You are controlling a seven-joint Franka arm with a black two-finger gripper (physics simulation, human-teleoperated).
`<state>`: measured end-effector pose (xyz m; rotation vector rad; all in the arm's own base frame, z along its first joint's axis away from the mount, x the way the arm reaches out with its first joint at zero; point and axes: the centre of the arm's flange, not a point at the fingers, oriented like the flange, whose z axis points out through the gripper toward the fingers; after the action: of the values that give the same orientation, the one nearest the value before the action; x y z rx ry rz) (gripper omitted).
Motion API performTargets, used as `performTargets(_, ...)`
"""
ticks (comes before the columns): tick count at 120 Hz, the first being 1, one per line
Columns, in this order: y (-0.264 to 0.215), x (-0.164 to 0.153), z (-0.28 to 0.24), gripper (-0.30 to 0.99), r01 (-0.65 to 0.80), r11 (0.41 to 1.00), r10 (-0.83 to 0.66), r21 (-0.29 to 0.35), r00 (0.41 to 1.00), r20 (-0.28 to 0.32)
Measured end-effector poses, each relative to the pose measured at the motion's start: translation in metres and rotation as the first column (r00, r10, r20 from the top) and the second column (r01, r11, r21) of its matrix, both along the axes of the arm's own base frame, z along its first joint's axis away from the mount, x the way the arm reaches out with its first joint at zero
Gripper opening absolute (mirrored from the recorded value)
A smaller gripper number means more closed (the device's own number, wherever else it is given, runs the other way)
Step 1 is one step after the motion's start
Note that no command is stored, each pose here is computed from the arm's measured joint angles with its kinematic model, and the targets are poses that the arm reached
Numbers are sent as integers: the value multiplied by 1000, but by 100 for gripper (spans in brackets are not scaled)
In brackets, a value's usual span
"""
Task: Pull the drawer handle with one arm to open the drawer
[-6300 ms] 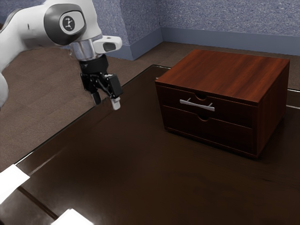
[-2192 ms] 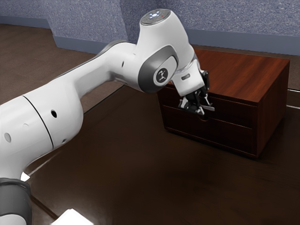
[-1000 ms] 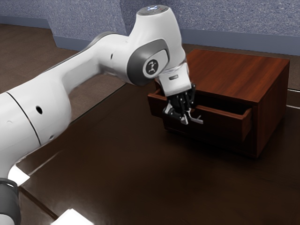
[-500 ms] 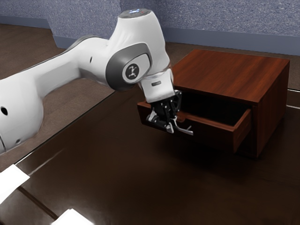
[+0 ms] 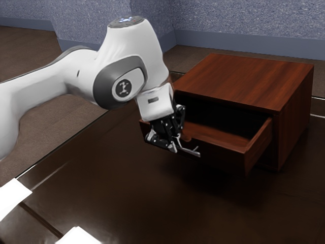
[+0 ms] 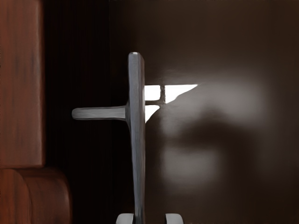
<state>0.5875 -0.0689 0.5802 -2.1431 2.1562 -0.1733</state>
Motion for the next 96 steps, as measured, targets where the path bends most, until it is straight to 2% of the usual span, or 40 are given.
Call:
performTargets(52, 1, -43, 12, 0, -8, 1000, 8, -11, 999, 42)
performTargets(60, 0, -54, 26, 0, -7, 1000, 7, -13, 998, 68)
performTargets(68, -9, -72, 58, 2, 8, 1000, -6, -16, 992, 124)
performTargets(86, -21, -113, 155, 31, 32, 999, -20, -38, 957, 289)
performTargets(96, -40, -130, 178, 44, 57, 998, -45, -29, 948, 315)
